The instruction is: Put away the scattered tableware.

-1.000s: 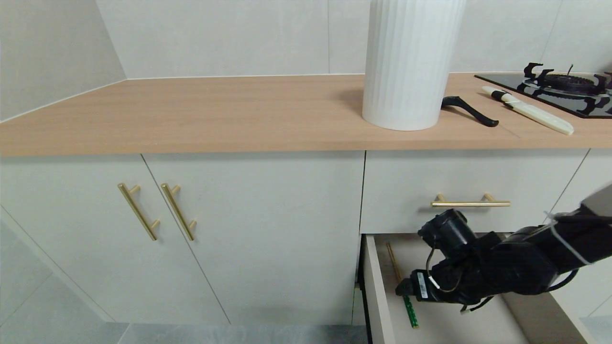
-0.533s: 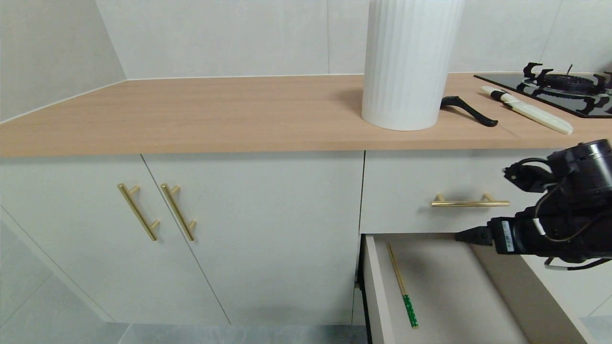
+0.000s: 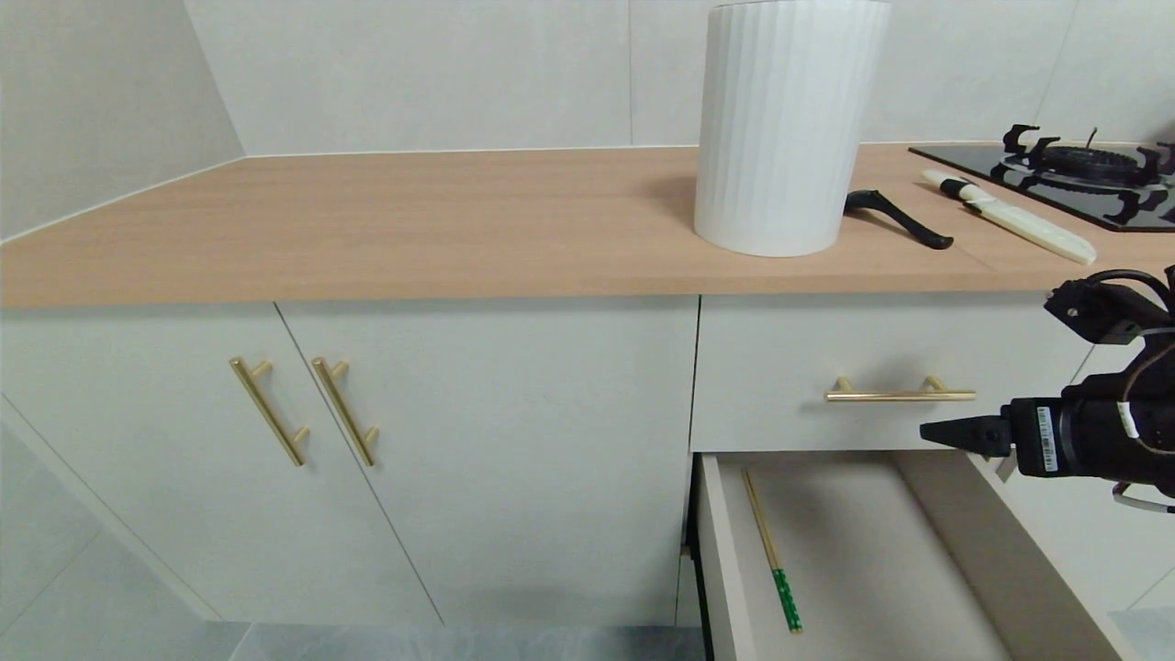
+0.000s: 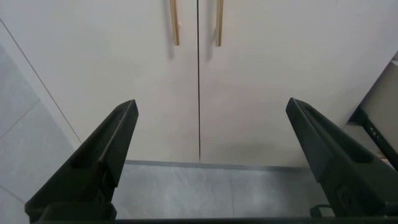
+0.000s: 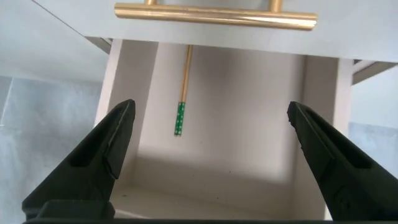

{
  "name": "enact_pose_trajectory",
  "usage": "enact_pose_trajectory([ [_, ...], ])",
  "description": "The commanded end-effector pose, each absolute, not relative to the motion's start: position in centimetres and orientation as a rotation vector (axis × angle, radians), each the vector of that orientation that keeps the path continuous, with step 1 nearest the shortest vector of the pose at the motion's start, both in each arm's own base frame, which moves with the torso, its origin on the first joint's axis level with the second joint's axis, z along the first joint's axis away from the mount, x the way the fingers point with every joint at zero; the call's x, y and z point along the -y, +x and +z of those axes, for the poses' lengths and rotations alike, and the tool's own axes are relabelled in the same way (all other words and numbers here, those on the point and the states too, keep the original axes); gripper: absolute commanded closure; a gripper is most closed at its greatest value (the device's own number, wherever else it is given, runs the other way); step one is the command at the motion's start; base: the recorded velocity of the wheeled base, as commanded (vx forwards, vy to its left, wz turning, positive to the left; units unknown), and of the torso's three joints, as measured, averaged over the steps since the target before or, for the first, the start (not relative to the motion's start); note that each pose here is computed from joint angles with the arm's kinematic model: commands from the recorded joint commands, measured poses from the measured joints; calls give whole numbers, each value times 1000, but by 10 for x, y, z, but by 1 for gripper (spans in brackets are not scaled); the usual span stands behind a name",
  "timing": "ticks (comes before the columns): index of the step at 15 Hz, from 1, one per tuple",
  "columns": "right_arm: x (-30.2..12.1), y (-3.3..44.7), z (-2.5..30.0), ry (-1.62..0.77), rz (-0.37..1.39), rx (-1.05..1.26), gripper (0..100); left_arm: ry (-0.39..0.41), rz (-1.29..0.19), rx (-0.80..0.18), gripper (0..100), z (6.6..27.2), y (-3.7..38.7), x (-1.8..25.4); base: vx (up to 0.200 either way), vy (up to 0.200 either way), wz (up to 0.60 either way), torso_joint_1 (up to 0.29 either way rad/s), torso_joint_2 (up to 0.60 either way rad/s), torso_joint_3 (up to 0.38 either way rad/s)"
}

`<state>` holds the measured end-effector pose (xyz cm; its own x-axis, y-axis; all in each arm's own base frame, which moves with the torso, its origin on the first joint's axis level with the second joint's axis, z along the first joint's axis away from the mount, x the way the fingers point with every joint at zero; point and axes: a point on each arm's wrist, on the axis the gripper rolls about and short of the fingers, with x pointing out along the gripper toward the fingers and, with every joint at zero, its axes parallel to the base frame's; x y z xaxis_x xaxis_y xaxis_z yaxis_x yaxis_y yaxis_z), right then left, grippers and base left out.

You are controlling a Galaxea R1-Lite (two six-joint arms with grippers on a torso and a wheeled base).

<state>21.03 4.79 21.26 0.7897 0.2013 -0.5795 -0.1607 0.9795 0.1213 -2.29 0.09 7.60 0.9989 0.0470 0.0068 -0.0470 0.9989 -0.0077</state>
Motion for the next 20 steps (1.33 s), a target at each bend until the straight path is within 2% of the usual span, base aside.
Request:
enact_pose_trajectory([
  [1, -48, 208, 215, 68, 195, -620, 0, -8, 48, 6, 0, 76, -23, -1, 0, 0, 0, 80, -290, -246],
  [3, -47, 207, 215, 68, 196, -617, 0, -8, 48, 6, 0, 76, -23, -1, 0, 0, 0, 100, -178, -295],
  [11, -47, 205, 217, 40, 203, -603, 0, -8, 48, 6, 0, 76, -23, -1, 0, 0, 0, 148, -495, -298],
  [13, -41, 206, 229, 9, 200, -509, 0, -8, 48, 6, 0, 76, -23, -1, 0, 0, 0, 66, -180, -110],
  [16, -30, 255, 250, -21, 154, -334, 0, -8, 48, 6, 0, 76, -23, -1, 0, 0, 0, 6, -27, -14],
  [20, -27, 308, 263, 2, 256, -282, 0, -8, 48, 6, 0, 76, -23, -1, 0, 0, 0, 0, 0, 0],
])
